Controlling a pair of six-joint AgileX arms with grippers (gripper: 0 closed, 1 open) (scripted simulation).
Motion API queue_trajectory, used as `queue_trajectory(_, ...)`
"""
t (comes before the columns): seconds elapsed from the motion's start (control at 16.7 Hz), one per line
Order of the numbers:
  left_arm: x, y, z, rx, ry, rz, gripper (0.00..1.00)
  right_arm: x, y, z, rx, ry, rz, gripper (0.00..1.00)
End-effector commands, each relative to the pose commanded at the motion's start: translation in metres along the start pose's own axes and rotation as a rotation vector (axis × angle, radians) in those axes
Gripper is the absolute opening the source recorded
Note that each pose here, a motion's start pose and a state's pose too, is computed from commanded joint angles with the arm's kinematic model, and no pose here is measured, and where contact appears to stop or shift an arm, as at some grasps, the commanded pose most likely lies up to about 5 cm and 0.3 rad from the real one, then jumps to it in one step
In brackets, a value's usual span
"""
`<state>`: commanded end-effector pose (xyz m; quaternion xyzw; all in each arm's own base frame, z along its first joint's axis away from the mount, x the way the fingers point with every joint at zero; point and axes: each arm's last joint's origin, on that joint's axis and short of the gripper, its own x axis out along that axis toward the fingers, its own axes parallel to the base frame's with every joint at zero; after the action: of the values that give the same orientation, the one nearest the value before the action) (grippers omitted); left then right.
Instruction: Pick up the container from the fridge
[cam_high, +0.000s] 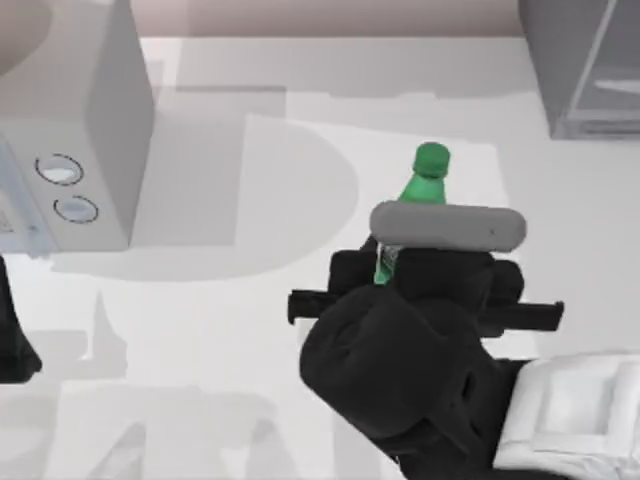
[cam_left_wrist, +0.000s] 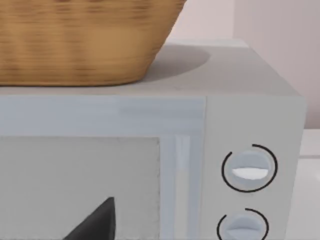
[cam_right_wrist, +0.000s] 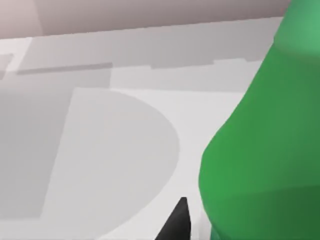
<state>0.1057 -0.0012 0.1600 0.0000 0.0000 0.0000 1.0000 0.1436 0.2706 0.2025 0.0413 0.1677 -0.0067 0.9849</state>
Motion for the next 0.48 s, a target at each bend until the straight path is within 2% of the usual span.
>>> queue_trajectory(0.24, 0.000, 0.000, 0.000, 0.000, 0.000, 0.000, 1.00, -0.029, 0.067, -0.053, -0.064, -0.126, -0.006, 0.00)
queue_trajectory(0.48, 0.000, 0.000, 0.000, 0.000, 0.000, 0.000, 1.00, -0.054, 0.097, -0.087, -0.082, -0.226, 0.006, 0.00)
